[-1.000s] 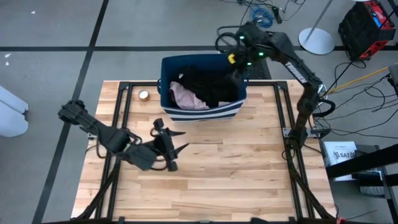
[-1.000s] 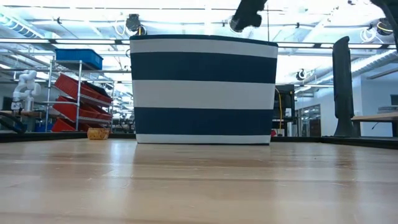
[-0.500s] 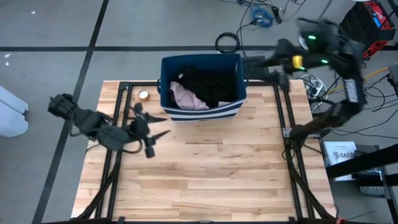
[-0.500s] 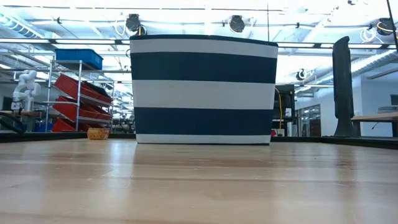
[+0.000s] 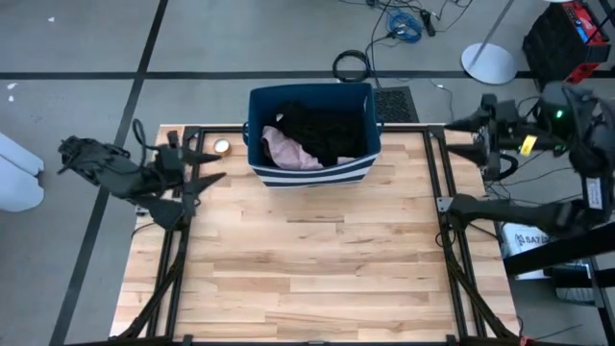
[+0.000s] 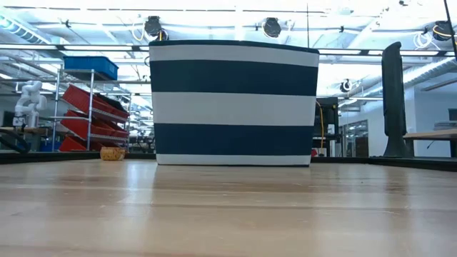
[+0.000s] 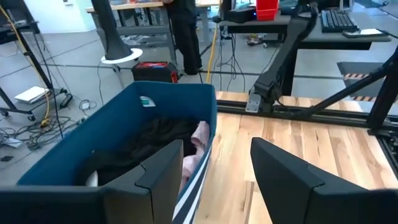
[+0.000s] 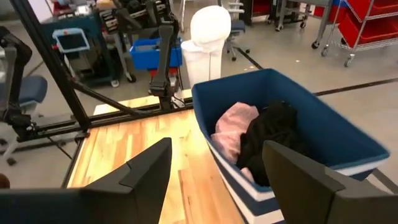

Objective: Sort clothes
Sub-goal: Return to Home Position

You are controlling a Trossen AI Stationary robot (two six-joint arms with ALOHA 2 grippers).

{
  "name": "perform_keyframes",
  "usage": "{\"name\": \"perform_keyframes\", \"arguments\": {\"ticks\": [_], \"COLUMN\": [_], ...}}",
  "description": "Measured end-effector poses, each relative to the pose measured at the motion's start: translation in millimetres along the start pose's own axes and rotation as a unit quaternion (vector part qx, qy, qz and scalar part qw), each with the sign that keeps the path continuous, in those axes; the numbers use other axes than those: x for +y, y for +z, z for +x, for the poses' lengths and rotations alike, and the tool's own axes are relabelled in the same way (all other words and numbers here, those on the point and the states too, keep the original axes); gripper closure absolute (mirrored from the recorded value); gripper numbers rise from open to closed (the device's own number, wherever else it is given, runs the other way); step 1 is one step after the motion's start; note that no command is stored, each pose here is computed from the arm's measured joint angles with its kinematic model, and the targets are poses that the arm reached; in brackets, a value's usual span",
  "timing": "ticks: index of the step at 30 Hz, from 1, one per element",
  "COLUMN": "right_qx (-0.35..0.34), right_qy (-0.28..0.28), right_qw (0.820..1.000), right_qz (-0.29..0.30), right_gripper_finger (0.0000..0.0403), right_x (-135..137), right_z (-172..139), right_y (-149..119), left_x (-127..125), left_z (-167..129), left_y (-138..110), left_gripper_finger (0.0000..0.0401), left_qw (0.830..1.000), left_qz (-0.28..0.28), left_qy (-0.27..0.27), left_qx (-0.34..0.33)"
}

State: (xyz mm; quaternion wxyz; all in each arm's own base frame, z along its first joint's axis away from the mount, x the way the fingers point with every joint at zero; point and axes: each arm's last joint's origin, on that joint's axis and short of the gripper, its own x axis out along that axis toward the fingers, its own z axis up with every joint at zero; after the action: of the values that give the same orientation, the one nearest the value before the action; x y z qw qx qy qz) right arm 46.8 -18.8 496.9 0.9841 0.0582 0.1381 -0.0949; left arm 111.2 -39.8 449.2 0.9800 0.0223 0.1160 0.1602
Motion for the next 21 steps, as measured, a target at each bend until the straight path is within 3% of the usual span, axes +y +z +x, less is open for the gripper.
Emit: {"name": "perform_keyframes", "arguments": {"ticks": [7, 14, 21], "right_qx": [-0.038, -0.089, -0.15], "right_qy": [0.001, 0.009, 0.085], "right_qw": [0.999, 0.994, 0.981], "right_qz": [0.031, 0.067, 0.085], "right_gripper_finger": [0.0163, 0.0163, 0.0163], "right_x": [-3, -14, -23], "right_z": [14, 43, 74], "right_y": [-73, -139, -175], "left_x": [27, 43, 46], "left_z": [-22, -30, -24], "left_y": [-15, -49, -97], "left_gripper_finger": [0.0202, 0.0202, 0.0202], "left_qw": [0.999, 0.996, 0.992], "left_qz": [-0.033, -0.067, -0.097], "left_qy": [0.012, 0.043, 0.062], "left_qx": [0.028, 0.043, 0.043]}}
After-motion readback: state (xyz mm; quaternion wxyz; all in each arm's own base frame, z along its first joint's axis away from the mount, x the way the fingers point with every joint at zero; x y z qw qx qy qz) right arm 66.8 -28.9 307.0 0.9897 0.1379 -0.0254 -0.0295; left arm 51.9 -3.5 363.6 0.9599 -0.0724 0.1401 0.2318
